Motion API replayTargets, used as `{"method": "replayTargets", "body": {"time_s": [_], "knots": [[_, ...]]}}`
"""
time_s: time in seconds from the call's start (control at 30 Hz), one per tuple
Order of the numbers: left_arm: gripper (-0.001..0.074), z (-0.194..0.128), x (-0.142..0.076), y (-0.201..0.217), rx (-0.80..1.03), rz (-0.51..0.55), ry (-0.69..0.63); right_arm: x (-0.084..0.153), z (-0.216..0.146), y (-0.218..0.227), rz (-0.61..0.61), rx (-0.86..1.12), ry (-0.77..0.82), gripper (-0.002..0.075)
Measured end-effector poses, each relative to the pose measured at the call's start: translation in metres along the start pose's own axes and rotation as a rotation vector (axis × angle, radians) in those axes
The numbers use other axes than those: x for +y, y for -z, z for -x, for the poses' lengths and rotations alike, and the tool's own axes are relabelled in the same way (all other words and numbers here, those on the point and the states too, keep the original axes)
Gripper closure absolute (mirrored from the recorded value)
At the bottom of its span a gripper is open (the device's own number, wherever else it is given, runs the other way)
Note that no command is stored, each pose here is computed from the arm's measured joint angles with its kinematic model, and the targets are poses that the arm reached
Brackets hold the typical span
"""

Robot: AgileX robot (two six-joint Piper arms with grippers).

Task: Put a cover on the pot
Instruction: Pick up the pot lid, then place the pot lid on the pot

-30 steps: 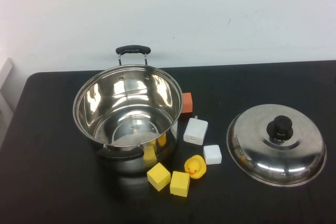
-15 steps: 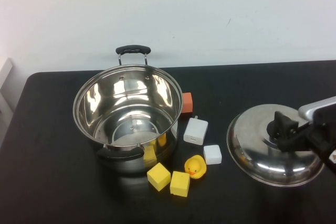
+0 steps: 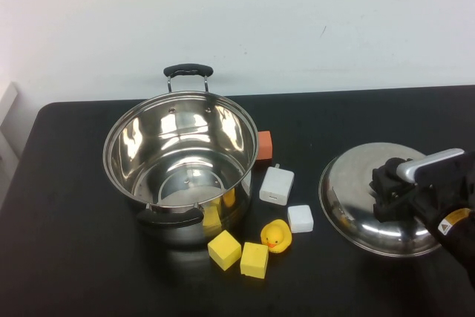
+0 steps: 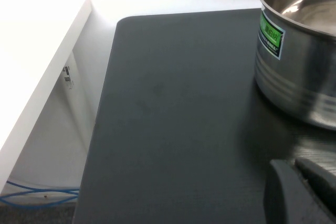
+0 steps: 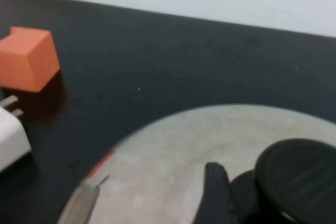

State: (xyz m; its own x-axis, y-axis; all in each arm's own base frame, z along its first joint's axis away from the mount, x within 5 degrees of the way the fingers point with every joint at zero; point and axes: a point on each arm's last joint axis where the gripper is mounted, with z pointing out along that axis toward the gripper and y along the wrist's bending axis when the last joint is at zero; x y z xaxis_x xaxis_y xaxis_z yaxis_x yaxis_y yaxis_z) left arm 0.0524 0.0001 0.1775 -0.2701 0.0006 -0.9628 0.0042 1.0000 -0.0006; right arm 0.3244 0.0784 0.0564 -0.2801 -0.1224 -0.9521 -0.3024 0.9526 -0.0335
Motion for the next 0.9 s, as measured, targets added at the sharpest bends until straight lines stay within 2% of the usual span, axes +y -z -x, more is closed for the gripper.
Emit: {"method": "replayTargets", "body": {"time_s": [0.07, 0.17, 0.43, 0.57, 0.67, 0.8, 0.9], "knots": [[0.0736, 0.0, 0.0, 0.0, 0.0, 0.0, 0.0, 0.0, -0.001, -0.002, 0.0, -0.009, 0.004, 0.0268], [0.0736, 0.0, 0.0, 0.0, 0.0, 0.0, 0.0, 0.0, 0.0, -0.002, 0.0, -0.017, -0.004, 0.0379], [0.0736, 0.0, 0.0, 0.0, 0.0, 0.0, 0.0, -0.004, 0.02, 0.025, -0.048, 0.02, -0.033, 0.0374], [0.0736, 0.0, 0.0, 0.0, 0.0, 0.0, 0.0, -0.004, 0.072, 0.055, -0.048, -0.129, -0.045, 0.0374], [0.0736, 0.0, 0.0, 0.0, 0.0, 0.0, 0.0, 0.003, 0.114, 0.073, 0.039, -0.228, -0.058, 0.0374], [0.0736, 0.0, 0.0, 0.0, 0.0, 0.0, 0.0, 0.026, 0.163, 0.08, 0.185, -0.29, -0.007, 0.0374], [0.0736, 0.0, 0.0, 0.0, 0.0, 0.0, 0.0, 0.052, 0.191, 0.073, 0.266, -0.306, 0.041, 0.0374]]}}
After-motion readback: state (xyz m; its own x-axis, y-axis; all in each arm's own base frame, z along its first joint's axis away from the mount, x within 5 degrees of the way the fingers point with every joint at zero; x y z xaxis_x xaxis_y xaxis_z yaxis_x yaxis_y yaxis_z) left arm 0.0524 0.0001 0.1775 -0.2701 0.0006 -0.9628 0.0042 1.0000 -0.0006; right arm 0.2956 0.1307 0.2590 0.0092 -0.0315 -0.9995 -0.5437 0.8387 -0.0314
